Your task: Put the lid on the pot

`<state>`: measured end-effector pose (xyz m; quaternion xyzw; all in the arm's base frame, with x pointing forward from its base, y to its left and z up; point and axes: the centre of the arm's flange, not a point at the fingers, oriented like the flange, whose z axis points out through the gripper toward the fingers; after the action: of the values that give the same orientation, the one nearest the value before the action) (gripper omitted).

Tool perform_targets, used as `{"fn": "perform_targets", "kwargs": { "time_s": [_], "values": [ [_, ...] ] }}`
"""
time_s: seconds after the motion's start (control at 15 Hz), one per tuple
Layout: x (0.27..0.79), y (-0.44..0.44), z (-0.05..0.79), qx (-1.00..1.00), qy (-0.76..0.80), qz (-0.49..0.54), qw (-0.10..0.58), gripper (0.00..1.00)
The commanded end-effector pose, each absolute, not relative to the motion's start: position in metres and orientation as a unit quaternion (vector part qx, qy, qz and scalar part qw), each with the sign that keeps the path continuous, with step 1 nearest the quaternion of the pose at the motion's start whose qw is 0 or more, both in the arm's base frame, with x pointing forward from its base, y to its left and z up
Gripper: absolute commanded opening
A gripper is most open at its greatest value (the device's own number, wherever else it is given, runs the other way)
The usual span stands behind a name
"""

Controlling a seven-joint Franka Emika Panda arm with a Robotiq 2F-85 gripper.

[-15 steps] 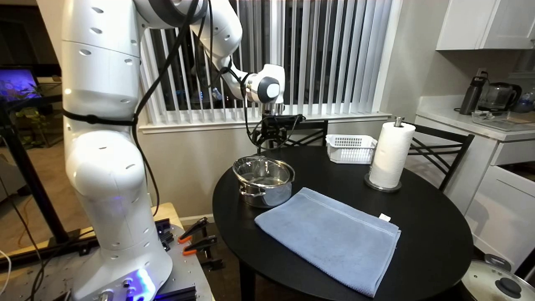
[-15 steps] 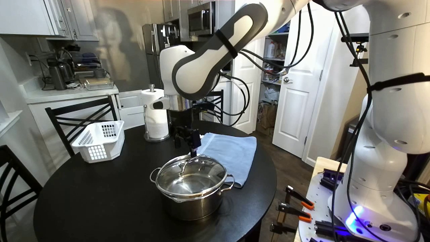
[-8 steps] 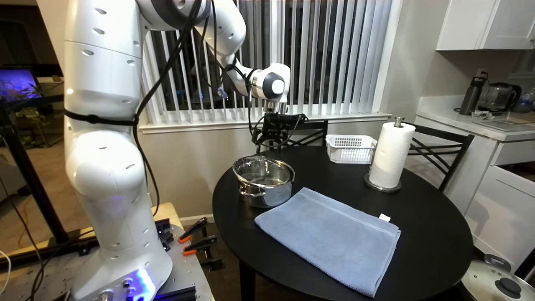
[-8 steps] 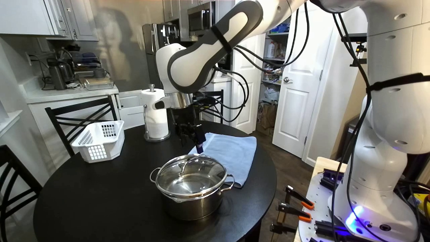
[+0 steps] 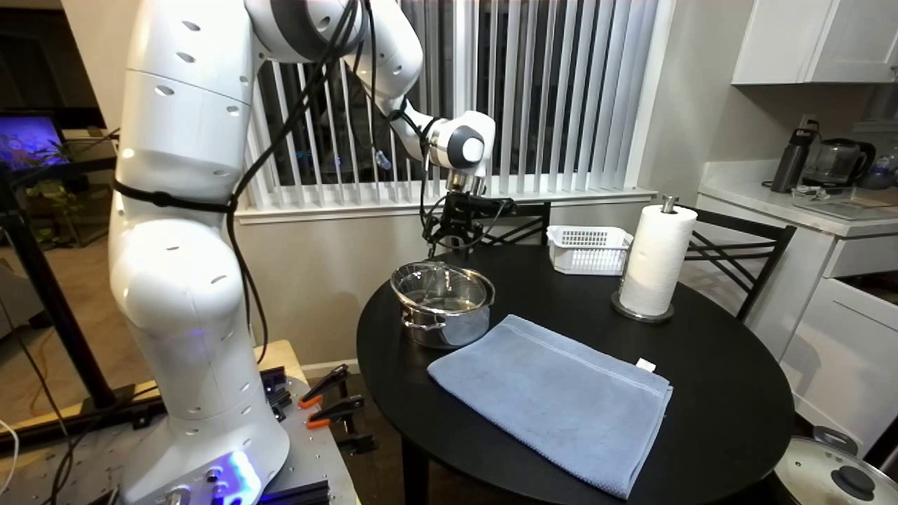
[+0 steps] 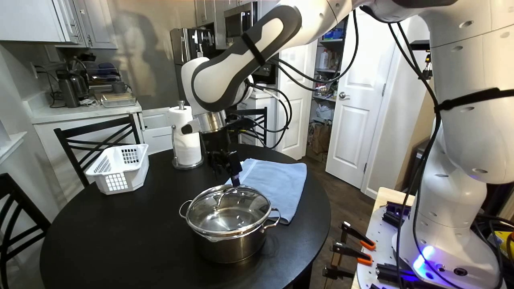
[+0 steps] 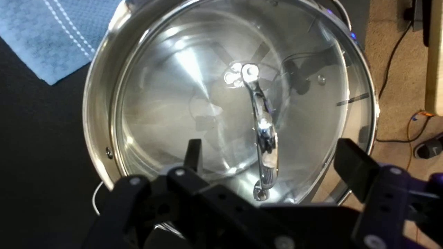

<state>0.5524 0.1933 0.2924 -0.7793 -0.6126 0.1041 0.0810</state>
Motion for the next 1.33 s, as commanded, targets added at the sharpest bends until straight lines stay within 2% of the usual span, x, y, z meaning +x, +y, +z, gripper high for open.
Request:
{"fn": "perform_targets", "kwargs": {
  "time_s": [0.0, 0.13, 0.73, 0.87, 0.93, 1.27],
  "values": [
    [0.5597, 0.1925, 0.2868, -0.78, -0.605, 0.112, 0.111, 0.72],
    [0.5604, 0.1927, 0.2835, -0.782, -0.601, 0.114, 0.117, 0.65],
    [0.5614, 0.1878, 0.2798, -0.789, -0.591, 0.114, 0.126, 0.05],
    [0.5601, 0.1874, 0.2813, -0.79, -0.589, 0.112, 0.127, 0.02],
    [0.5584, 0.1872, 0.2833, -0.792, -0.589, 0.107, 0.12, 0.05],
    [0.5523, 0.1893, 0.2842, -0.789, -0.598, 0.096, 0.101, 0.06]
  ]
}}
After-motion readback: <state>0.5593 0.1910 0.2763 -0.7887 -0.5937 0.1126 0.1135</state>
